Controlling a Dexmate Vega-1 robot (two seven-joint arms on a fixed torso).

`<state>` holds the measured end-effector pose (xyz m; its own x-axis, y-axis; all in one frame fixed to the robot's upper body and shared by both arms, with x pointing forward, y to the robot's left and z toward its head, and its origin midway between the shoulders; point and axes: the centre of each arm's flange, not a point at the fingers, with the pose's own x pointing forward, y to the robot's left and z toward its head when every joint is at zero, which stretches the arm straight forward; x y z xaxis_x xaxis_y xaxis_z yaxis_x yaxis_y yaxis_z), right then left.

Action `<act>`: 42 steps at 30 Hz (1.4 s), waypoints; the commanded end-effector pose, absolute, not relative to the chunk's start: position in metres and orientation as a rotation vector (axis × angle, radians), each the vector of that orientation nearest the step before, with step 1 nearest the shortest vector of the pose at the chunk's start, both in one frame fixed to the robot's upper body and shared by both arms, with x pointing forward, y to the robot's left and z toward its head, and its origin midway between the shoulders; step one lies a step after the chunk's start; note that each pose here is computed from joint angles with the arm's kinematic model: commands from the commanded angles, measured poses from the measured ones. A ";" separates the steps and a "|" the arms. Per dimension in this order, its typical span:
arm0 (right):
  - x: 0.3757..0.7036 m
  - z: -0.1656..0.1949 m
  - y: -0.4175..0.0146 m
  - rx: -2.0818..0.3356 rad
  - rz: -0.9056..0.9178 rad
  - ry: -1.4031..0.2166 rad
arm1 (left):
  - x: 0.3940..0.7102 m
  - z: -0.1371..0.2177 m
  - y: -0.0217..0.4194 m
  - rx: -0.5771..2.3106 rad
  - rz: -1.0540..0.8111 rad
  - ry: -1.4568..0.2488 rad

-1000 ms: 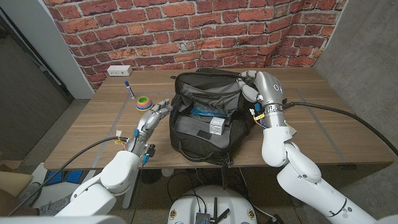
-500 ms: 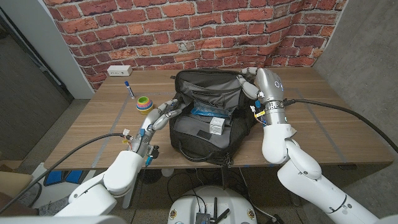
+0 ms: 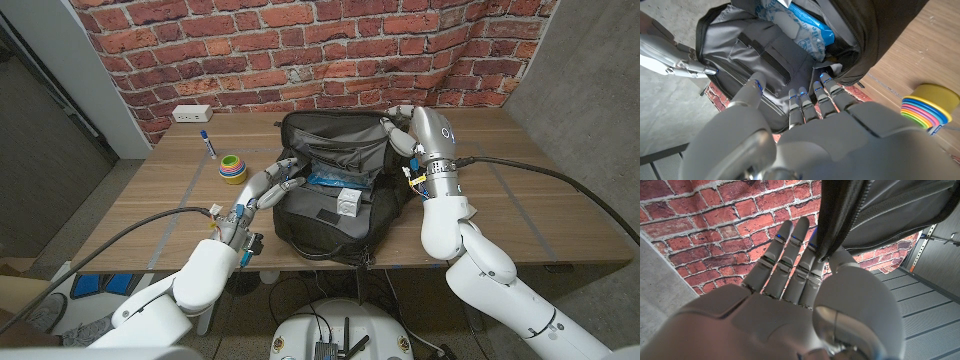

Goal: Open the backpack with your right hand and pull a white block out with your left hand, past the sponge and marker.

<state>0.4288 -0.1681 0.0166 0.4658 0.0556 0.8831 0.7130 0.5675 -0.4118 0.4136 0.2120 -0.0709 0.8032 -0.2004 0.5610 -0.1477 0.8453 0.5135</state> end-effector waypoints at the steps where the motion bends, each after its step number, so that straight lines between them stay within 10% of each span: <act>1: 0.430 0.019 -0.169 -0.882 -0.474 -1.030 | 0.407 -0.061 0.193 0.683 -0.033 -0.647; 42: 0.424 0.049 -0.177 -0.857 -0.507 -1.125 | 0.436 -0.025 0.129 1.088 -0.100 -0.623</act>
